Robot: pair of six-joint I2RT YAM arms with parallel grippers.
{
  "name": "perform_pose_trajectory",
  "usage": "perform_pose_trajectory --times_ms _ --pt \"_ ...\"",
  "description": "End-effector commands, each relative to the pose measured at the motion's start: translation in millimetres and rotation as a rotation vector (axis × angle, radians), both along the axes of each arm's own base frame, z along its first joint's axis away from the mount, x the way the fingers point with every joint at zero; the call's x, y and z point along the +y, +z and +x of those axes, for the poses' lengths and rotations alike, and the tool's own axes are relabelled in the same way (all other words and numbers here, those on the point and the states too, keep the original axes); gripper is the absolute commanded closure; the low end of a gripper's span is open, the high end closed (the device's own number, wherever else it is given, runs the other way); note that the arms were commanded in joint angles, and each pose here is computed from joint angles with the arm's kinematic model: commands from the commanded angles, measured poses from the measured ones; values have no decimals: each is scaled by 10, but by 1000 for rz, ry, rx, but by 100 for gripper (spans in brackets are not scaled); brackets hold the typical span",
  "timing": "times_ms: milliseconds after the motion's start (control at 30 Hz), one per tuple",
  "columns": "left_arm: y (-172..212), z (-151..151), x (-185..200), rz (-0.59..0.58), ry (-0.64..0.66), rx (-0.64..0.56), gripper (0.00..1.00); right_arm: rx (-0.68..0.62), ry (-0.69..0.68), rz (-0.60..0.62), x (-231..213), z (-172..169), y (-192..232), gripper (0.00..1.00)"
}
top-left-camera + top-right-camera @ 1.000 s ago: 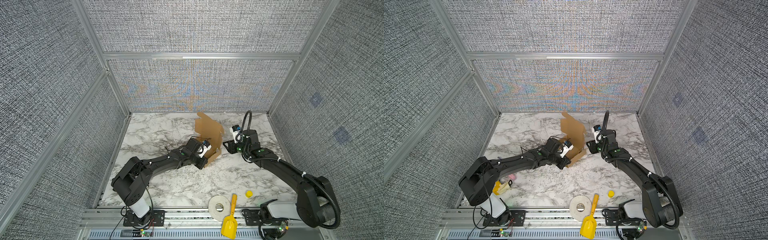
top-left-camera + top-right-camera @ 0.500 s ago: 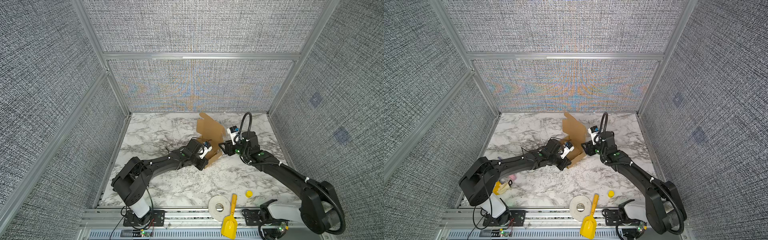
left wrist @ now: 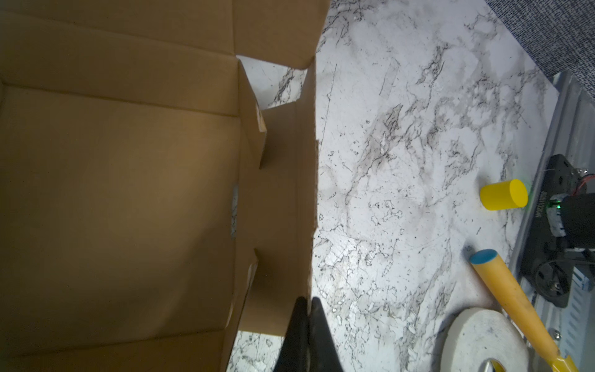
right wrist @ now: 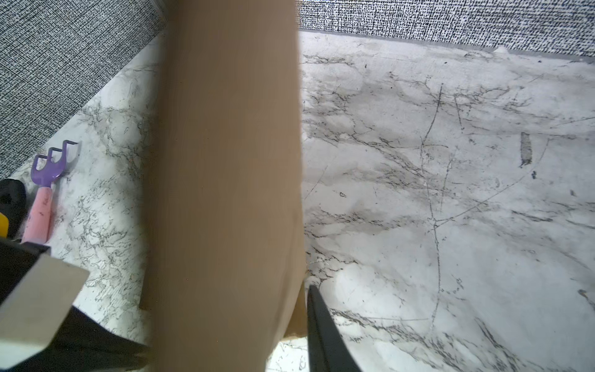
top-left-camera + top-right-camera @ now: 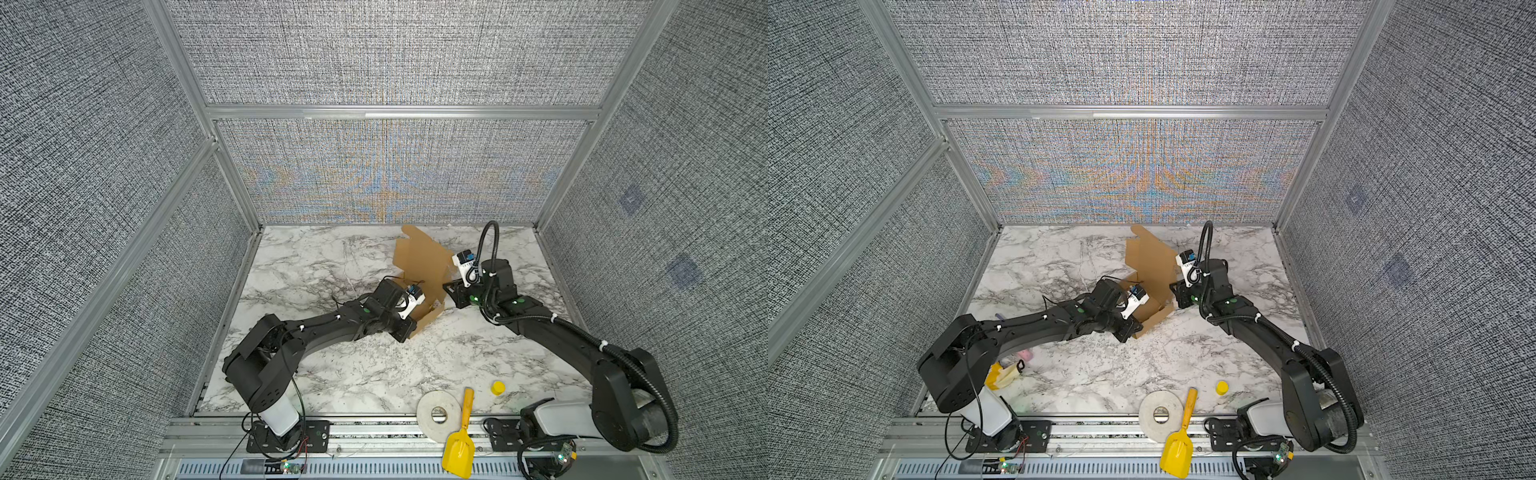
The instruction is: Fold the paper box
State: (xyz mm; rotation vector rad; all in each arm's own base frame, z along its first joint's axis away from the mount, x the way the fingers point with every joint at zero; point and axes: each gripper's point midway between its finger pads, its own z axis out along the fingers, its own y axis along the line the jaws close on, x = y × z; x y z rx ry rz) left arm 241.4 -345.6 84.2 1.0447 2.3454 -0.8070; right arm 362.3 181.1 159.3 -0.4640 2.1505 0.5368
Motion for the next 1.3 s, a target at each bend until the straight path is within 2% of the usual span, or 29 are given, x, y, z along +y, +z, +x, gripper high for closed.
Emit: perform_pose_trajectory --times_ms 0,167,367,700,1033,1267 --pt "74 -6 -34 -25 -18 -15 96 -2 34 -23 -21 -23 3 82" --pt "56 -67 -33 -36 -43 -4 96 -12 60 -29 -51 -14 44 88" --pt "66 -90 -38 -46 -52 -2 96 -17 87 -35 -48 -33 14 89" --pt "129 8 2 -77 -20 2 96 -7 109 -32 -43 -130 -20 99" --pt "39 205 186 -126 82 80 96 -17 118 -49 -69 -193 -18 98" --pt "-185 291 189 -79 120 128 96 -22 104 -30 -69 -183 53 94"
